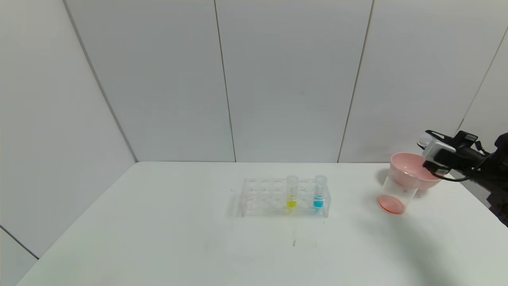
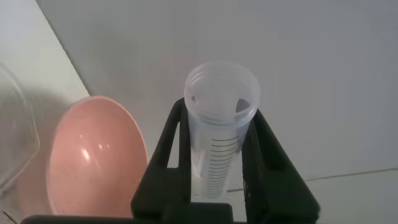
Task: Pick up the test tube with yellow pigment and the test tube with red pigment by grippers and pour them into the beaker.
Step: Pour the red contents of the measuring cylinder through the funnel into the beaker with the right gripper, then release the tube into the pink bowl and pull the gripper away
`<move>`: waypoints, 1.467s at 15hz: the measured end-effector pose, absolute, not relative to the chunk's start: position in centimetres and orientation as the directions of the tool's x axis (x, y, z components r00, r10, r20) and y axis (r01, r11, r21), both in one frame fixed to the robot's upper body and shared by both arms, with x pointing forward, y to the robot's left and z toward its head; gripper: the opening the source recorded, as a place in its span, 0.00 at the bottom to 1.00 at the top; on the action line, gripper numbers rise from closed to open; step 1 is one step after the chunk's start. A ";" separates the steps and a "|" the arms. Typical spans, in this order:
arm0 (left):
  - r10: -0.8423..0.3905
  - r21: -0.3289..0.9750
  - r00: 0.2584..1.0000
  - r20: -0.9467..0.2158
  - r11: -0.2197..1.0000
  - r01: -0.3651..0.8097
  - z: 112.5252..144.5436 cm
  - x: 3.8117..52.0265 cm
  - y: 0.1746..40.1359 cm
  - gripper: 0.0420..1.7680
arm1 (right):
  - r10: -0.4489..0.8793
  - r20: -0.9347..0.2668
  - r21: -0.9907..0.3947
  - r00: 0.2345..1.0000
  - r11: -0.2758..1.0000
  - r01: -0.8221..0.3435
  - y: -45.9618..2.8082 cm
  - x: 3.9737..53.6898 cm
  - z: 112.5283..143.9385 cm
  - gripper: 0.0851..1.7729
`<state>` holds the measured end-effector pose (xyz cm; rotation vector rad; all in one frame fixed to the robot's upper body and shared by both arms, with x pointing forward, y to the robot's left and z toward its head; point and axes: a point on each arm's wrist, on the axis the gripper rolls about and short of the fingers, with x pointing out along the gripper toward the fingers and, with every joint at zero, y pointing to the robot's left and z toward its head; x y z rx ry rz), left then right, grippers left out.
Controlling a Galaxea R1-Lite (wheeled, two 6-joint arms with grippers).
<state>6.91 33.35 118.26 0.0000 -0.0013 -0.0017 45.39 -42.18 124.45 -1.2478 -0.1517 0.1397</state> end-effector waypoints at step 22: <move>-0.001 0.000 1.000 0.001 1.000 0.001 118.3 6.9 33.3 1.00 | 0.043 -0.175 -0.281 0.984 0.955 -0.092 -43.1 48.0 122.5 0.77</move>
